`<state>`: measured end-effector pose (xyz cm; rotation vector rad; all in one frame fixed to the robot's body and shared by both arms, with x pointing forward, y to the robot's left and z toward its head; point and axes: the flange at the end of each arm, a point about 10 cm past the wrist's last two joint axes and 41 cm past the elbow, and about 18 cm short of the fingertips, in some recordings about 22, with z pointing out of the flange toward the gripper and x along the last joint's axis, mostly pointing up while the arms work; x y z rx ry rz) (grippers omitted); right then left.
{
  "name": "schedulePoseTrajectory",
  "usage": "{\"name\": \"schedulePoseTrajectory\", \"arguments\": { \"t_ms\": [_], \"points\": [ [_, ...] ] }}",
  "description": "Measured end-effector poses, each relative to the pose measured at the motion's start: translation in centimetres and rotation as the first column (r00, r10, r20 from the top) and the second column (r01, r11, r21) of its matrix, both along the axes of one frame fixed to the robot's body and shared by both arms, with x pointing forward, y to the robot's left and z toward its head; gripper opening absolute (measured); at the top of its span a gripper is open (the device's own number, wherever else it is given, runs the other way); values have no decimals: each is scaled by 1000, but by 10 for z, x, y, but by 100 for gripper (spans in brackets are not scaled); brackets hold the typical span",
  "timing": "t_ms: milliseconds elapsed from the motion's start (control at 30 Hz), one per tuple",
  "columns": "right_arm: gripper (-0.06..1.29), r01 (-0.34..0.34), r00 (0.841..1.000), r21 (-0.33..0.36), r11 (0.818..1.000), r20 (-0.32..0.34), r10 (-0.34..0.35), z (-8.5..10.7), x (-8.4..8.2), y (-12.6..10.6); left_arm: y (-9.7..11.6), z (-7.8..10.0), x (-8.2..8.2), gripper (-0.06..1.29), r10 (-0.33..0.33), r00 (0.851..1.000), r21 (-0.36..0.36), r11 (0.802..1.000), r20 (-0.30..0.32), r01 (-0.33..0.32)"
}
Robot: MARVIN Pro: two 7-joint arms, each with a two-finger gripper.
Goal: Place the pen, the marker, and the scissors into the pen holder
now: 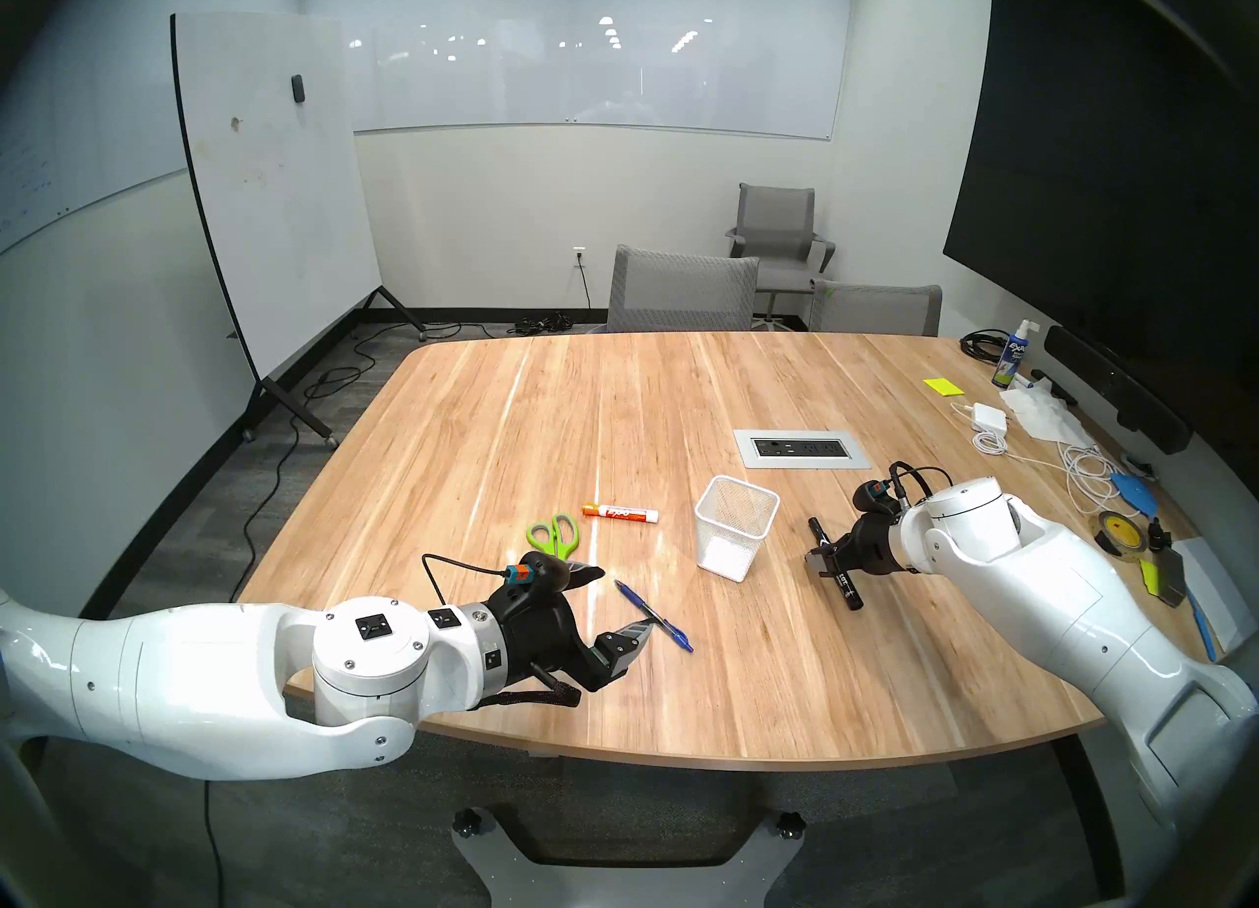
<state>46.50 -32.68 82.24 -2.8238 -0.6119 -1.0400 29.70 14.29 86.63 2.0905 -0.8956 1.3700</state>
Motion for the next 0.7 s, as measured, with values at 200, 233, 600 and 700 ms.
{"name": "schedulePoseTrajectory", "arguments": {
  "t_ms": [200,233,600,700],
  "points": [
    [122,6,1000,0,1000,-3,-6,-2,5,2,0,0,0,120,0,1000,0,1000,0,0],
    [121,6,1000,0,1000,-4,-6,-3,5,3,0,0,0,120,0,1000,0,1000,0,0],
    [41,8,1000,-4,1000,2,-8,-4,11,6,0,0,0,120,0,1000,0,1000,0,0],
    [40,7,1000,-7,1000,5,-7,-4,12,7,0,0,0,120,0,1000,0,1000,0,0]
  ]
}}
